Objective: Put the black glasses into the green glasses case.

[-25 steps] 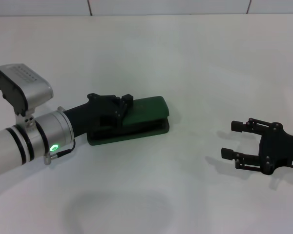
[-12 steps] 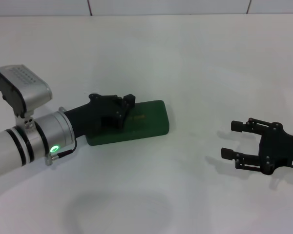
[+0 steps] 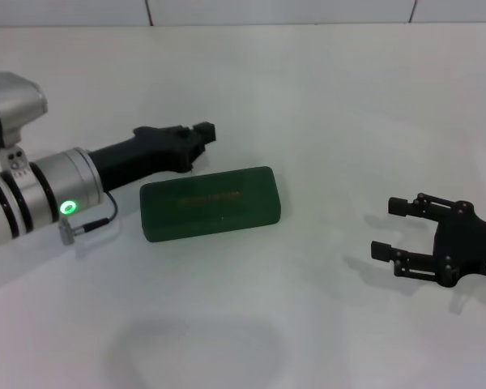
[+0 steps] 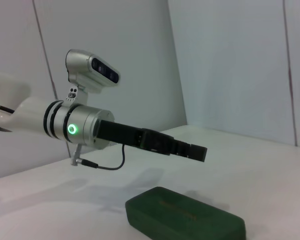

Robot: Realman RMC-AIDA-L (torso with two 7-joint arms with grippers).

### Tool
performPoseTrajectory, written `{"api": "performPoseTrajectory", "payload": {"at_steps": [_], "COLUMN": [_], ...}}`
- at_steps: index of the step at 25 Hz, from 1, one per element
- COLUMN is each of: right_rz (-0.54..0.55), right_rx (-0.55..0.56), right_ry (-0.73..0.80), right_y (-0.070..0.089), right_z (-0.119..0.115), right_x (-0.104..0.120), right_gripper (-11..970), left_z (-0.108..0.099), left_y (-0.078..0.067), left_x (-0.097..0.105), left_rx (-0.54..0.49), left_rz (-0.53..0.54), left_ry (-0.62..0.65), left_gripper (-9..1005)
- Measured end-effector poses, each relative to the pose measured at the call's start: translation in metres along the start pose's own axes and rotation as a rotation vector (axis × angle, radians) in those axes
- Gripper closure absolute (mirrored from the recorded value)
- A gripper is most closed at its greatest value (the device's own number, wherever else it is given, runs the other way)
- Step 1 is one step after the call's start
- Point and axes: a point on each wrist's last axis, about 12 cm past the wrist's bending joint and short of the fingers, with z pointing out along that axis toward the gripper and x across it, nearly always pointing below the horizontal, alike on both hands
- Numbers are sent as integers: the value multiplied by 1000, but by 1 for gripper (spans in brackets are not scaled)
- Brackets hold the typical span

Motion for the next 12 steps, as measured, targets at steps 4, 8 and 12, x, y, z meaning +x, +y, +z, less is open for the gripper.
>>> {"api": "performPoseTrajectory", "payload": {"at_steps": [4, 8, 12], "right_rz": [0, 5, 4], "right_rx": [16, 44, 61], "right_ry": [-5, -23, -36], "right_y": [-2, -5, -8], "right_z": [-3, -7, -10], "right_x": [-1, -2, -4], "right_gripper": [198, 198, 198], "left_z": [-5, -10, -24], "left_y": [11, 15, 13], "left_x": [-6, -10, -13], "left_rx": [-52, -67, -6], "left_rz": [25, 37, 90], "left_ry": [-1, -21, -27], "left_gripper": [940, 860, 707]}}
